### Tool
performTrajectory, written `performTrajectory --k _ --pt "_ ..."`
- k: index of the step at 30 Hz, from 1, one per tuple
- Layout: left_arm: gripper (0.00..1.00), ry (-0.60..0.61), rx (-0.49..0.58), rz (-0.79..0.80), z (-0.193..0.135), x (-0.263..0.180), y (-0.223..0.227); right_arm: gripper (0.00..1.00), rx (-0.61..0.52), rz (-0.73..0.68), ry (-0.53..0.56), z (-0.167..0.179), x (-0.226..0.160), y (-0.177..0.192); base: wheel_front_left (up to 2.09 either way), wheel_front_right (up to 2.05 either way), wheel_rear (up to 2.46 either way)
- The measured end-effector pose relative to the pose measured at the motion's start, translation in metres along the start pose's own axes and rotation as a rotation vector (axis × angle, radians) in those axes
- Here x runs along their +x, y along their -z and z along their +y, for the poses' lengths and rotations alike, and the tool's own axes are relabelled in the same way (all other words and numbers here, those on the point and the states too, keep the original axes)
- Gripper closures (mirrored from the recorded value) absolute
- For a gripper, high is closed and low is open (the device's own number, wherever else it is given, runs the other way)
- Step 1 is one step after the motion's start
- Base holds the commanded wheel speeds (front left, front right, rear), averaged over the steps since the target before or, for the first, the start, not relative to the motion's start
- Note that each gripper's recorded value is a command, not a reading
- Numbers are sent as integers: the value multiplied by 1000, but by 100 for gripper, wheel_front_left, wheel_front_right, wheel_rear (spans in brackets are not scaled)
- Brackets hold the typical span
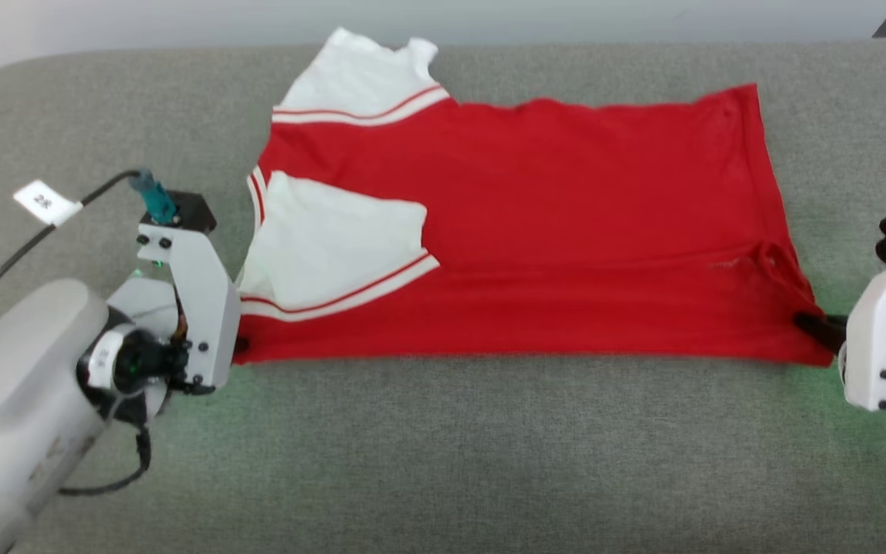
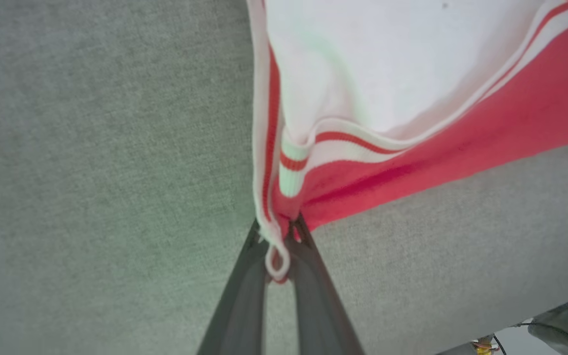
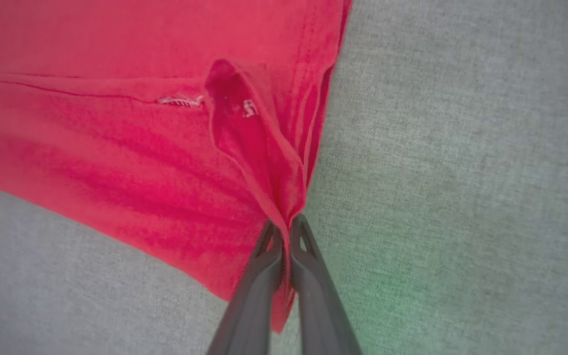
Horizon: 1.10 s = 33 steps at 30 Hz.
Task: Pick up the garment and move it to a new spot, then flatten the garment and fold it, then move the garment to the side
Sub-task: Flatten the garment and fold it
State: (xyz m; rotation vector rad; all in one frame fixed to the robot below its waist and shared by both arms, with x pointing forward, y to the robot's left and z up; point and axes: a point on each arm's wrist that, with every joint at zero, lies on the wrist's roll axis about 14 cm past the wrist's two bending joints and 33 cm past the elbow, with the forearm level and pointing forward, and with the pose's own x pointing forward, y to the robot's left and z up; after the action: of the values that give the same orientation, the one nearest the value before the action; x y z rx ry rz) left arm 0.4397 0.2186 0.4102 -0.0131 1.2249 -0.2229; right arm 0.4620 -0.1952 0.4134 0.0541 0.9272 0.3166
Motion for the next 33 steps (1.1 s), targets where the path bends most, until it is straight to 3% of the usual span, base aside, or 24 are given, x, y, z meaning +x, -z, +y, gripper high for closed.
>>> performTrajectory --k 7,16,17,18,19,20,21,22,23,33 --pt "100 -9 27 23 -9 -17 21 100 -19 41 0 1 -19 17 0 0 0" --pt "100 10 2 101 -20 -6 53 100 -2 59 -6 7 -19 32 0 0 0" --pt "98 13 -3 105 -21 -5 54 100 -5 60 -3 7 -18 32 0 0 0" --pt "83 14 -6 107 -22 -3 55 100 -5 63 -3 7 -18 33 0 0 0" --pt "71 14 -10 108 -22 -2 55 96 -4 67 -5 8 -17 34 0 0 0" --pt "57 15 -12 107 -22 0 55 72 -7 67 -8 9 -16 34 0 0 0" --pt "30 15 -15 100 -22 1 54 60 -6 57 -10 10 -16 33 0 0 0" --pt "5 13 -17 92 -22 1 52 25 -5 54 -11 10 -16 33 0 0 0" --pt "0 11 -18 87 -21 2 51 0 -5 54 -11 10 -15 33 0 0 0" --pt "0 -62 46 -30 -6 -21 9 0 -19 -59 2 9 -28 9 0 0 0"
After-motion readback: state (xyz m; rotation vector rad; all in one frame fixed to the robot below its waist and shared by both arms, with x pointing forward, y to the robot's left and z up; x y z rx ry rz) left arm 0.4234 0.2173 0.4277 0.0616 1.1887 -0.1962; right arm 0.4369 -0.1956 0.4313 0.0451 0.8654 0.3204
